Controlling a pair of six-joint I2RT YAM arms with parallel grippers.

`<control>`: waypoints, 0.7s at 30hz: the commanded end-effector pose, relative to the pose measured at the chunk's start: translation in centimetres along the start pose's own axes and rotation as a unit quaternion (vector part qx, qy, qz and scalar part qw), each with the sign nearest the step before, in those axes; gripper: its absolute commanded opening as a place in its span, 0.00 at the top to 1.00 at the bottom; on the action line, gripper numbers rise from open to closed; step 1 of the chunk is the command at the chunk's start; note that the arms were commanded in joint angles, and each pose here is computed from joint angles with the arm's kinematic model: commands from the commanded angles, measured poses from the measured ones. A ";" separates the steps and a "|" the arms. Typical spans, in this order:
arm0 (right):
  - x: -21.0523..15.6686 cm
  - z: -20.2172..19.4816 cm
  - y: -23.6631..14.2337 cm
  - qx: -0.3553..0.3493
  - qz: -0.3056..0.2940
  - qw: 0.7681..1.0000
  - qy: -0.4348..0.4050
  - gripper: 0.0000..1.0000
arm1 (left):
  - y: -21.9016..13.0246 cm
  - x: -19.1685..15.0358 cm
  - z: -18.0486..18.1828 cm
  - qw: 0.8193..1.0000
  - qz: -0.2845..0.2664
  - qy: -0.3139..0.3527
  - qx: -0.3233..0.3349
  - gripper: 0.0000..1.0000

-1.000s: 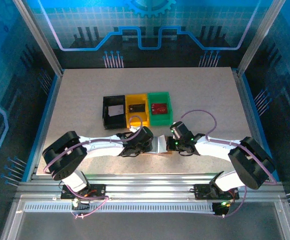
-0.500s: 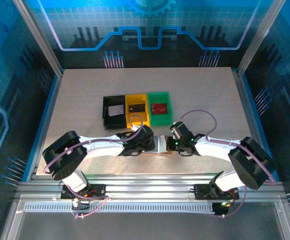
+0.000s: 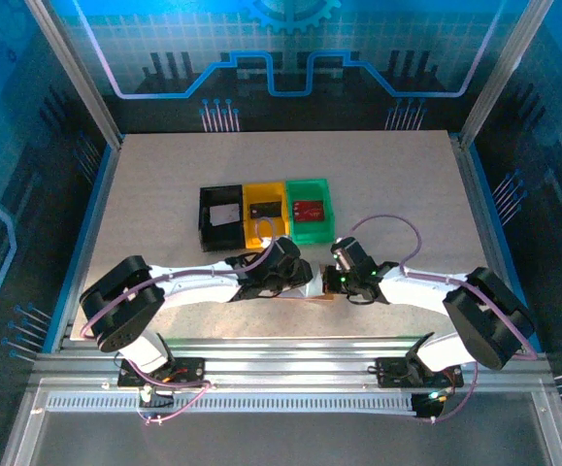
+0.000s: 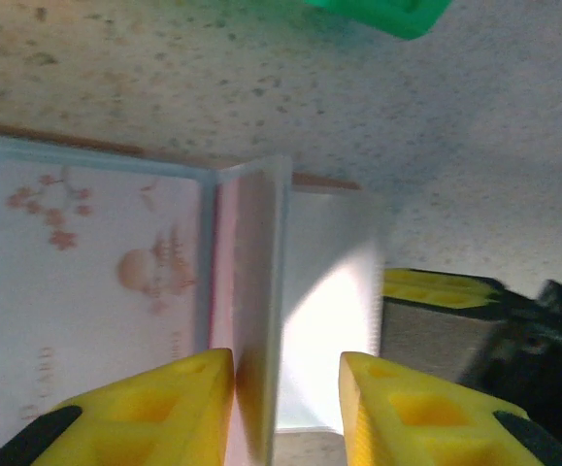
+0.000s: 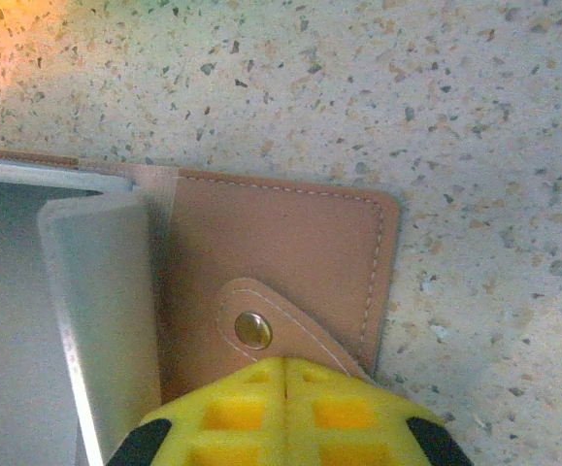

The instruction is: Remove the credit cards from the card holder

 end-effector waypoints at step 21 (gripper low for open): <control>-1.5 -3.7 -4.4 0.001 0.017 0.999 0.043 0.82 | -0.4 0.2 -2.7 0.999 -0.007 0.025 -0.020 0.63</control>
Point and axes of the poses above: each hand's point on the last joint's axis, 136 mm out from that joint toward the fingers, its own y axis out along the fingers, its own z axis along the line the jaws close on, x = y × z, the point moved 5 cm from there along -y, back along the fingers, and after that the axes turned 5 degrees about y, right-handed, at the moved point
